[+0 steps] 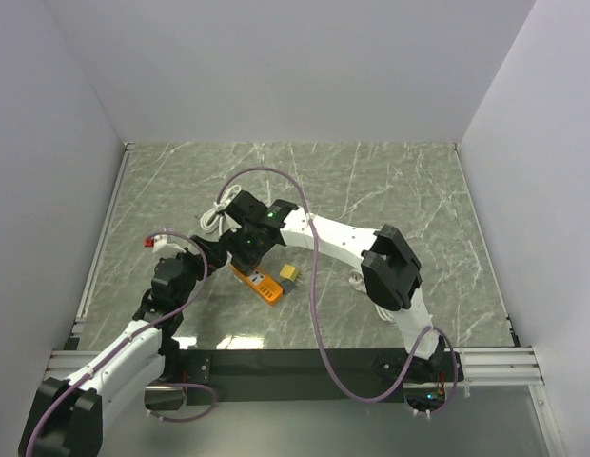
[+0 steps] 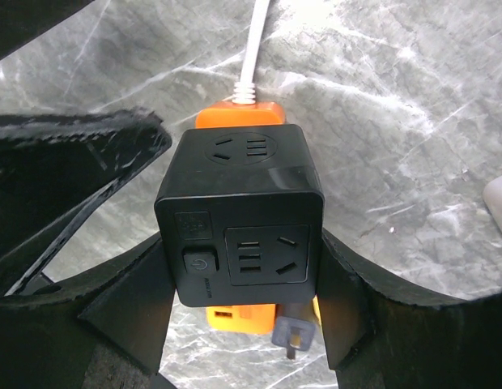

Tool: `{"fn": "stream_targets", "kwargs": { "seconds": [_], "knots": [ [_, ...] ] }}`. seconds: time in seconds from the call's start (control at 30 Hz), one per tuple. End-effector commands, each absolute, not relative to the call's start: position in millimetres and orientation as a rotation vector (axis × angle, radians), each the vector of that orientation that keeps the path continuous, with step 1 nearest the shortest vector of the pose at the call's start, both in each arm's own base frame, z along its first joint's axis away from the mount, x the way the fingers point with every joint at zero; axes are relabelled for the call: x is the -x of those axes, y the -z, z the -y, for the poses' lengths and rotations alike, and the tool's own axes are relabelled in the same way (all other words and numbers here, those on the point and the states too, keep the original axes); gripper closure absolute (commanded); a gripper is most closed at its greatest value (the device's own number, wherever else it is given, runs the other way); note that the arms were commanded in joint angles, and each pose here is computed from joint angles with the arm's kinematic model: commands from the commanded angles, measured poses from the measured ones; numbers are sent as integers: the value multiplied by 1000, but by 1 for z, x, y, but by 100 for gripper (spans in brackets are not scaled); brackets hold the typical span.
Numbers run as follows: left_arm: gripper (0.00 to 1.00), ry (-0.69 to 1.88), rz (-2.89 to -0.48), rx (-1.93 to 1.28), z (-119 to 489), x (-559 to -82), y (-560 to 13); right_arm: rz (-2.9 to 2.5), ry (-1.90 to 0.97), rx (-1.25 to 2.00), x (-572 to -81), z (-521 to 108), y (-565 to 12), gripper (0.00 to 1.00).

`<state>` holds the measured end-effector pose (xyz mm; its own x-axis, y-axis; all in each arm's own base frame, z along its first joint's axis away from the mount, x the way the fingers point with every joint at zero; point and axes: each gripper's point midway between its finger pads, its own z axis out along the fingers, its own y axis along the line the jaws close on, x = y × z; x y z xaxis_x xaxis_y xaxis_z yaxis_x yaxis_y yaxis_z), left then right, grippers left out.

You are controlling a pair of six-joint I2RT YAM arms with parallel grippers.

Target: Insert the plug

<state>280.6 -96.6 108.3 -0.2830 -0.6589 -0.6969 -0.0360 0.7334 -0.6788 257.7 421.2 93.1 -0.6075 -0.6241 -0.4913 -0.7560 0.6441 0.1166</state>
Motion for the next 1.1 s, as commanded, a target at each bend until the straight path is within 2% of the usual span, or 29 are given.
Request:
{"fn": "stream_targets", "kwargs": {
  "seconds": [0.0, 1.07],
  "knots": [
    [0, 688, -1740, 526, 98, -282, -117, -2487, -392, 1104, -259, -418, -80, 100],
    [1, 613, -1696, 657, 75, -280, -115, -2501, -204, 1181, -257, -434, -47, 100]
  ]
}}
